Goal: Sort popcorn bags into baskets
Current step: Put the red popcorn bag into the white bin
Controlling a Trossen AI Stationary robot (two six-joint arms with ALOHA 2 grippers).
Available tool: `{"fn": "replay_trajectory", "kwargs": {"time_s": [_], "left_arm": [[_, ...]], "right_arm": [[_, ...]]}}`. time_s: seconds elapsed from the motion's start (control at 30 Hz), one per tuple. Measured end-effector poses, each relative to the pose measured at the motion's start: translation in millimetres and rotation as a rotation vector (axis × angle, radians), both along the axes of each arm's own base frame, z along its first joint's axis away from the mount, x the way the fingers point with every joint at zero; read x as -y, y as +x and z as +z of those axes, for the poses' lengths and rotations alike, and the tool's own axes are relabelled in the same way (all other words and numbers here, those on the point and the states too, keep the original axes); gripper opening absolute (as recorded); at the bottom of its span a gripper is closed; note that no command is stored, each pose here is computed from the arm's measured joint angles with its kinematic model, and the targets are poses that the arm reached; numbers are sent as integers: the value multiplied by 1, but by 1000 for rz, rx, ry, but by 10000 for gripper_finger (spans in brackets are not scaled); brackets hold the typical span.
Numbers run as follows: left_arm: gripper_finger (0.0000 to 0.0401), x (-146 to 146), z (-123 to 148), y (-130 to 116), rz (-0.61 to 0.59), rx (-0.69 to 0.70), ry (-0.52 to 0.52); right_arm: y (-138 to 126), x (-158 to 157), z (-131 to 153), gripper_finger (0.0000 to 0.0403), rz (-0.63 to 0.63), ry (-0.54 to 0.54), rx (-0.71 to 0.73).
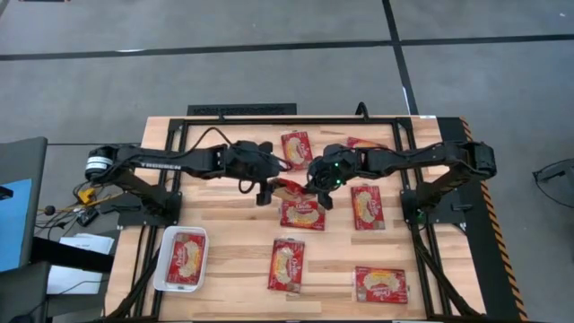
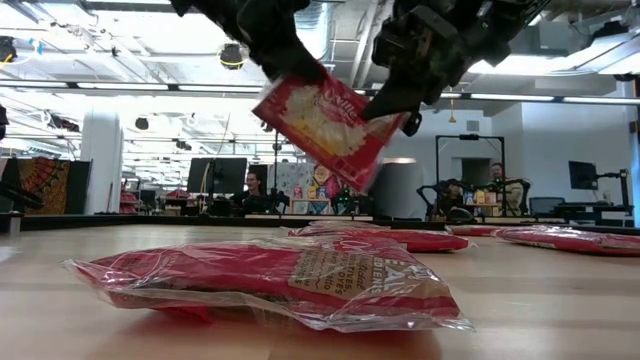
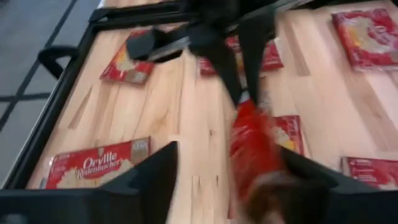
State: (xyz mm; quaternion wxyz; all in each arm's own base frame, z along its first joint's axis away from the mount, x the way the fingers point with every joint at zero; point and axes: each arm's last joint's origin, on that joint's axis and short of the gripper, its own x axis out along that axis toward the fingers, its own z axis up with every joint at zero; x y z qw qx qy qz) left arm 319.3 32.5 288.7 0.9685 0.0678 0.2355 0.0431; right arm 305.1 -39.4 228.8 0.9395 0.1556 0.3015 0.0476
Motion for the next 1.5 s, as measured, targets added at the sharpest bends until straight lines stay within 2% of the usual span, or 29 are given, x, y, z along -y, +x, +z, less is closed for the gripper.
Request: {"fn": "replay_trajectory", "kwargs": {"time_s": [0.13,0.2,0.33,0.57,0.8,0.97,1.07,1.2,1.37,1.43,1.5], "left_arm": [[38,1,12,-3,-60,-101,-42],[17,0,14,-6,-62,-153,-90],[6,-1,13,-10,-27,-202,-96],[2,4,15,-11,19,-198,-99],[1,32,23,-34,309,-217,-50],[1,68,30,-60,533,-161,-90],[0,98,25,-78,620,-134,-132],[0,135,18,-105,623,-138,-187],[0,173,14,-143,607,-95,-283],[0,182,14,-157,595,-66,-300],[0,187,15,-168,594,2,-307]], "right_arm": [[-1,1,1,12,-22,-18,-5],[-1,2,3,10,-36,-40,11],[-3,2,8,16,-29,-68,37],[-4,5,12,28,-61,-105,60],[-1,14,19,106,-220,-286,110],[0,22,27,167,-345,-371,167],[-1,29,28,194,-386,-408,175],[-2,39,30,211,-409,-436,185],[-3,46,30,206,-432,-428,189],[-3,46,31,200,-402,-381,212],[2,40,32,194,-309,-286,277]]}}
